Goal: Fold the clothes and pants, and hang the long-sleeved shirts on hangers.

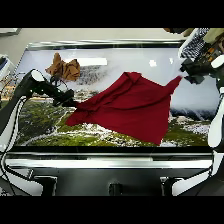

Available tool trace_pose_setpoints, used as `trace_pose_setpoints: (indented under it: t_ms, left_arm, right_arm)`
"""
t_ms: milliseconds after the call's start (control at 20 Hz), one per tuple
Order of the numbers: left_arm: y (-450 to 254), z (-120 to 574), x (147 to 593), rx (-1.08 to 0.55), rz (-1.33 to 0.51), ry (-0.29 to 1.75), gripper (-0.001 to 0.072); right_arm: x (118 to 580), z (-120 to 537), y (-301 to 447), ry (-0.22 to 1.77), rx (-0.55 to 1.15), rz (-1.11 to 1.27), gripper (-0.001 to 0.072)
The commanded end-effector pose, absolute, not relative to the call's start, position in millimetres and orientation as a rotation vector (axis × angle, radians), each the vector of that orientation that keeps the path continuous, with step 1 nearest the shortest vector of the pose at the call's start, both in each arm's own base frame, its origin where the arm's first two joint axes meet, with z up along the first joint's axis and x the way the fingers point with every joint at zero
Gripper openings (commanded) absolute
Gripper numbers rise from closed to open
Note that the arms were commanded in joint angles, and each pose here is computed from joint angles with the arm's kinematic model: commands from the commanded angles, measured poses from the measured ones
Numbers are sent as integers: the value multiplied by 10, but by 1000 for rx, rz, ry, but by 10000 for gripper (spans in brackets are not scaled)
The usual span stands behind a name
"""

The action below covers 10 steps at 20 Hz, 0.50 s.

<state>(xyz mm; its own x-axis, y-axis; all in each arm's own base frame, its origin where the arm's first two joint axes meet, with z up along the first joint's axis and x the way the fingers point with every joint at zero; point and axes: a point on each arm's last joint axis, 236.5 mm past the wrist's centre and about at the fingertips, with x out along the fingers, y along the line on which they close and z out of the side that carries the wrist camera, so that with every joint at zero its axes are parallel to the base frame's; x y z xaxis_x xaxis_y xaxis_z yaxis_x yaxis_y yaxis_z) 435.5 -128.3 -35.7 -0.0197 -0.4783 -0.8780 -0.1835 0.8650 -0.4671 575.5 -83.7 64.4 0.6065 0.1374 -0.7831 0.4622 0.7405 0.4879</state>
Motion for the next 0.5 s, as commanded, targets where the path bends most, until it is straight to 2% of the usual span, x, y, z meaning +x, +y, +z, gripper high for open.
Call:
trace_pose_setpoints:
  t_ms: [0, 50, 100, 150, 200, 300, 450]
  left_arm:
    - [-1294, -358, 4310, -526, -258, 1615, 17]
    - [-1292, -358, 4299, -525, -259, 1619, 17]
    - [-1292, -357, 4289, -524, -260, 1623, 17]
    - [-1294, -357, 4285, -524, -260, 1625, 17]
    - [-1294, -357, 4286, -524, -260, 1625, 17]
    - [-1294, -357, 4287, -524, -260, 1624, 17]
    - [-1293, -357, 4286, -514, -270, 1622, 17]
  right_arm:
    - [5269, 626, -796, 1118, 630, -143, 513]
    - [5099, 767, -873, 1136, 561, -113, 504]
    - [4934, 908, -959, 1145, 506, -97, 436]
    - [4757, 1011, -1057, 1152, 483, -102, 421]
    - [4568, 1041, -1121, 1169, 489, -110, 424]
    - [4150, 856, -1084, 1253, 546, -99, 493]
    - [3545, 321, -618, 1403, 675, -26, 484]
